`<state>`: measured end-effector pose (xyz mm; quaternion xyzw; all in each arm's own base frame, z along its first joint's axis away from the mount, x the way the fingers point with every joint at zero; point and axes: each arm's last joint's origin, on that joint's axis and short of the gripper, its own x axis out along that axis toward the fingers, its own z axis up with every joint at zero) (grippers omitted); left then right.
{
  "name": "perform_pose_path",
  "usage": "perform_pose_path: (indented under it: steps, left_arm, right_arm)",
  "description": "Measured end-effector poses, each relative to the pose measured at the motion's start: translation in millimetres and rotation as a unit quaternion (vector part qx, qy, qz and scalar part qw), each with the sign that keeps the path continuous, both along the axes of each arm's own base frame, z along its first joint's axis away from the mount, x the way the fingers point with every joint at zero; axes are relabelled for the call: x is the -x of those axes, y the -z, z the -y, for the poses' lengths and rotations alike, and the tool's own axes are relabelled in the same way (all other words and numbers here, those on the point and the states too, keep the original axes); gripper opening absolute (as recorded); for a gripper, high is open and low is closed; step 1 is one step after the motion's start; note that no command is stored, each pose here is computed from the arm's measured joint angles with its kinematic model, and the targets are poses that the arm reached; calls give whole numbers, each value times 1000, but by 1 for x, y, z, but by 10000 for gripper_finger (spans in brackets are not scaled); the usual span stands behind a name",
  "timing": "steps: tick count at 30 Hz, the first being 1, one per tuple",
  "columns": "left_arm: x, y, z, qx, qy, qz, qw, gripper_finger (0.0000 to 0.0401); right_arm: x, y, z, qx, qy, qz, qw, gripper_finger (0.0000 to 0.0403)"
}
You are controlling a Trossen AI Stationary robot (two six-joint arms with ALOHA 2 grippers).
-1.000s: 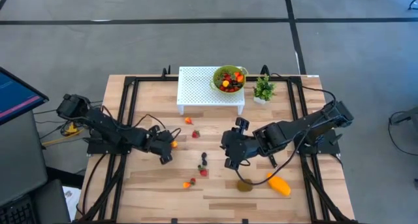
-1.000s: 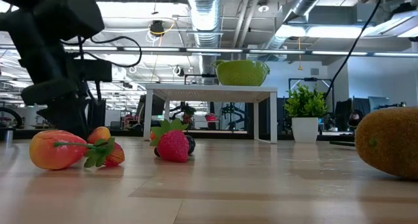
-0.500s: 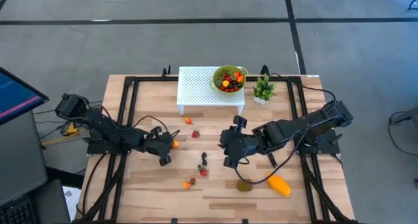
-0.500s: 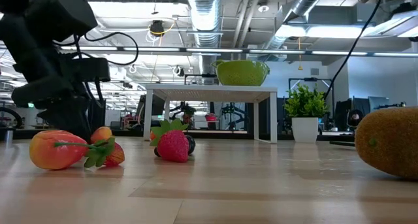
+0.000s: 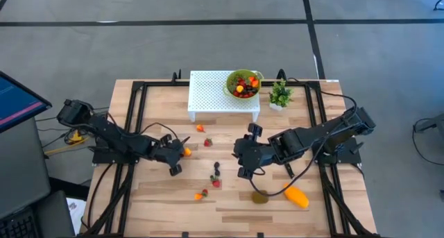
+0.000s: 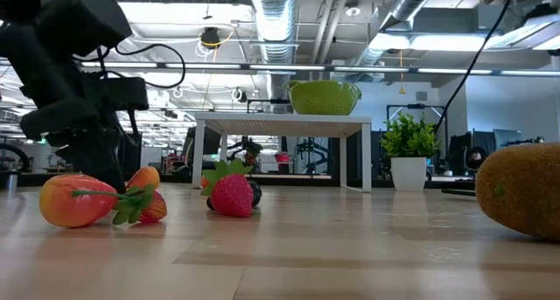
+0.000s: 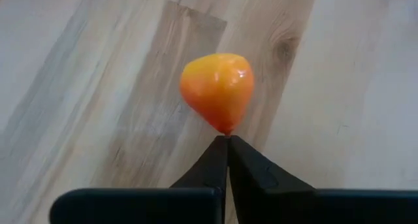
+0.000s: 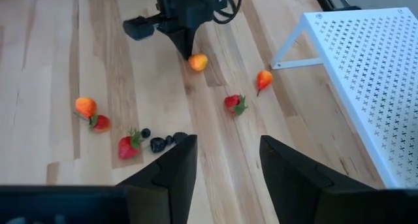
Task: Pick & Place Fruit
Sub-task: Put the yellow pear into the green strainer bowl
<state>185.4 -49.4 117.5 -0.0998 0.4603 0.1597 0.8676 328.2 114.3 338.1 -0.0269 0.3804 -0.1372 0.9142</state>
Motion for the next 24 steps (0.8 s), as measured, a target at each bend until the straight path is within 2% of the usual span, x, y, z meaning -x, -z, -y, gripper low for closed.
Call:
perform_pose_path:
  steps: [5, 9, 12, 15, 18, 21, 24]
  left_arm:
    - [-2, -24, 0, 16, -7, 89, 996, 1]
    - [-8, -46, 0, 14, -12, 190, 982, 1]
    - [-16, -63, 2, 2, 14, 273, 962, 1]
    - [-24, -84, 4, -12, 37, 368, 929, 1]
    - [-30, -96, 4, -38, 49, 431, 900, 1]
    - [-34, -102, -1, -59, 44, 460, 885, 1]
    - [-41, -104, -10, -69, 25, 465, 882, 1]
  right_arm:
    - [0, 0, 0, -1, 0, 2, 1000, 161]
    - [-3, -2, 2, -6, 4, 15, 1000, 156]
    - [-5, -2, 5, -7, 9, 19, 1000, 150]
    - [-5, -2, 7, -7, 13, 19, 1000, 145]
    - [-5, -2, 7, -6, 13, 19, 1000, 140]
    - [-3, -1, 4, -8, 13, 10, 1000, 136]
    - [2, 0, 0, -5, 28, 7, 1000, 131]
